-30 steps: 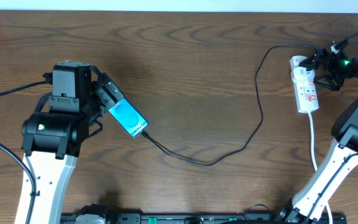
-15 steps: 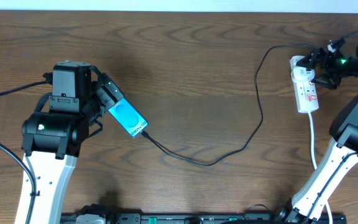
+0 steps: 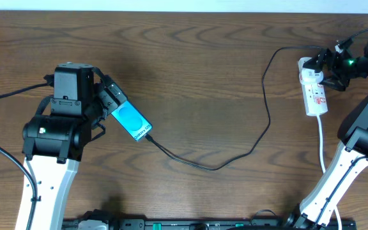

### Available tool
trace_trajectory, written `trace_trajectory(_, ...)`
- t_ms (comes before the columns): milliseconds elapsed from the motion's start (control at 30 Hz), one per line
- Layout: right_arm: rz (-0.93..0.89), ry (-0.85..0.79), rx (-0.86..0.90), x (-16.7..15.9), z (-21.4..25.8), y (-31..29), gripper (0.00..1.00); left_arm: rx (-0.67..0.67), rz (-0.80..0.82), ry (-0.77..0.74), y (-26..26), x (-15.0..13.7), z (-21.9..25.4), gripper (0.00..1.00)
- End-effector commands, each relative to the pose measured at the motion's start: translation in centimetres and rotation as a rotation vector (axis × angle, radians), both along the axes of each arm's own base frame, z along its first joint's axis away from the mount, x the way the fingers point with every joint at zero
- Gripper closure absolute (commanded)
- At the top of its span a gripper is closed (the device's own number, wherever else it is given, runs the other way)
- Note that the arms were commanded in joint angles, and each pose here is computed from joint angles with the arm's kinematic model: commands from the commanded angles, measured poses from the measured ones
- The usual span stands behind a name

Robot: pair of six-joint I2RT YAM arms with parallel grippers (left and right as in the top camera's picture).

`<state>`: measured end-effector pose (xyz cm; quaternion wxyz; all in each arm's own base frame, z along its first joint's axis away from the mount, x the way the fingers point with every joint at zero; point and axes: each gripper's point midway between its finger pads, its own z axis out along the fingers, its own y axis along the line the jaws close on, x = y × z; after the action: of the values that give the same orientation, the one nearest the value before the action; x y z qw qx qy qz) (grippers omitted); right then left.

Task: Plug charger to phone and switch on socket
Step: 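Press down the orange switch with the right gripper, then hold the right gripper on the switch as the red light turns on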

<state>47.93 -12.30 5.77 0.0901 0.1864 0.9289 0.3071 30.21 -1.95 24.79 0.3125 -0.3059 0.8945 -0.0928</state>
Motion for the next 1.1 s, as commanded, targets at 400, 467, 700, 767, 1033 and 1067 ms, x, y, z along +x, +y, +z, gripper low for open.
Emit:
trace_trajectory(400, -0.023, 0.043, -0.014, -0.35, -0.88, -0.54, 0.01, 0.02, 0.002, -0.031, 0.32, 0.11, 1.19, 0.02)
trace_trajectory(467, -0.024, 0.044, -0.013, -0.37, -0.88, -0.55, 0.01, 0.02, 0.002, -0.031, 0.32, 0.11, 1.19, 0.02)
trace_trajectory(700, -0.024, 0.048, -0.011, -0.44, -0.92, -0.49, 0.01, 0.02, 0.002, -0.031, 0.32, 0.11, 1.18, 0.02)
trace_trajectory(767, -0.024, 0.05, -0.01, -0.48, -0.96, -0.47, 0.01, 0.02, 0.002, -0.031, 0.32, 0.11, 1.18, 0.02)
trace_trajectory(1033, -0.02, 0.064, 0.004, -0.79, -1.64, -0.03, 0.01, 0.02, 0.002, -0.031, 0.32, 0.11, 1.19, 0.02)
trace_trajectory(1067, -0.019, 0.061, 0.013, -0.74, -1.65, 0.16, 0.01, 0.02, 0.002, -0.031, 0.32, 0.11, 1.19, 0.02)
